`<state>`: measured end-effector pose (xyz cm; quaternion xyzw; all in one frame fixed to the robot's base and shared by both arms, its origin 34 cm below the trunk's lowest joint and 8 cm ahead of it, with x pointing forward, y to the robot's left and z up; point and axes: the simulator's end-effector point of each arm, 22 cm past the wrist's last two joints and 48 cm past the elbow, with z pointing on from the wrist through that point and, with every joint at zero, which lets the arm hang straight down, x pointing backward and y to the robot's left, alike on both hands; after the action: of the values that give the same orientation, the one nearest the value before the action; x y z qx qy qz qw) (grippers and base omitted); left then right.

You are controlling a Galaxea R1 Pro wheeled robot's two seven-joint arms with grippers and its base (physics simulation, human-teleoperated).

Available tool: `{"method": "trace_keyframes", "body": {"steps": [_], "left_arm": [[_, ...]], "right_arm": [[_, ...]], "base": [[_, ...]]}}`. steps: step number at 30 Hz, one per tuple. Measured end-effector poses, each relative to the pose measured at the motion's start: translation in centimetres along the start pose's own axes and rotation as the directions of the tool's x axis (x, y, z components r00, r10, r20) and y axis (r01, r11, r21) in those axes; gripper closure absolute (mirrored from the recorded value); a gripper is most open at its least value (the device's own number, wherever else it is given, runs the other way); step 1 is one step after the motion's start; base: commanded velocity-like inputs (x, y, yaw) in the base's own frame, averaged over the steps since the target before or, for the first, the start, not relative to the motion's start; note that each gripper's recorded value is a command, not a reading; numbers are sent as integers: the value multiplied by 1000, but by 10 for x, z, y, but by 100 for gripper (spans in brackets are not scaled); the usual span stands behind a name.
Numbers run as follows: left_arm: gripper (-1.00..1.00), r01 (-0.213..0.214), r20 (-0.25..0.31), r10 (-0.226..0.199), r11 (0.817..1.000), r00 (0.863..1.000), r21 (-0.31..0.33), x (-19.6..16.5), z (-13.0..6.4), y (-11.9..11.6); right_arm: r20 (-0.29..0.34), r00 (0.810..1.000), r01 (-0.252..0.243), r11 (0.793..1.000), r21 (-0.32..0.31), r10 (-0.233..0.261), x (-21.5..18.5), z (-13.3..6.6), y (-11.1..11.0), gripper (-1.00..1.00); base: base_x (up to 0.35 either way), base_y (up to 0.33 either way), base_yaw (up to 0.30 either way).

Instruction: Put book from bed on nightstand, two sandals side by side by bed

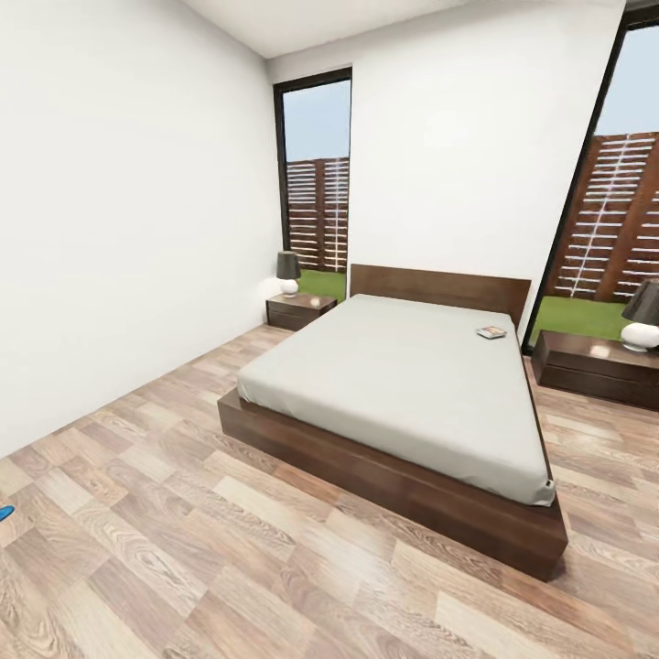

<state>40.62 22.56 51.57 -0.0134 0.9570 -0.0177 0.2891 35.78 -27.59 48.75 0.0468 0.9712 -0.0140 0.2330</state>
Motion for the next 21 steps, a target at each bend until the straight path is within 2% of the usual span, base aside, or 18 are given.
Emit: {"method": "trace_keyframes", "body": {"steps": [21], "left_arm": [[-100, 0, 5, 0, 1000, 1000, -1, -3, 0, 0]], "right_arm": [[0, 1000, -4, 1000, -1, 4, 0, 0, -1, -100]], "base": [[0, 0, 0]]}}
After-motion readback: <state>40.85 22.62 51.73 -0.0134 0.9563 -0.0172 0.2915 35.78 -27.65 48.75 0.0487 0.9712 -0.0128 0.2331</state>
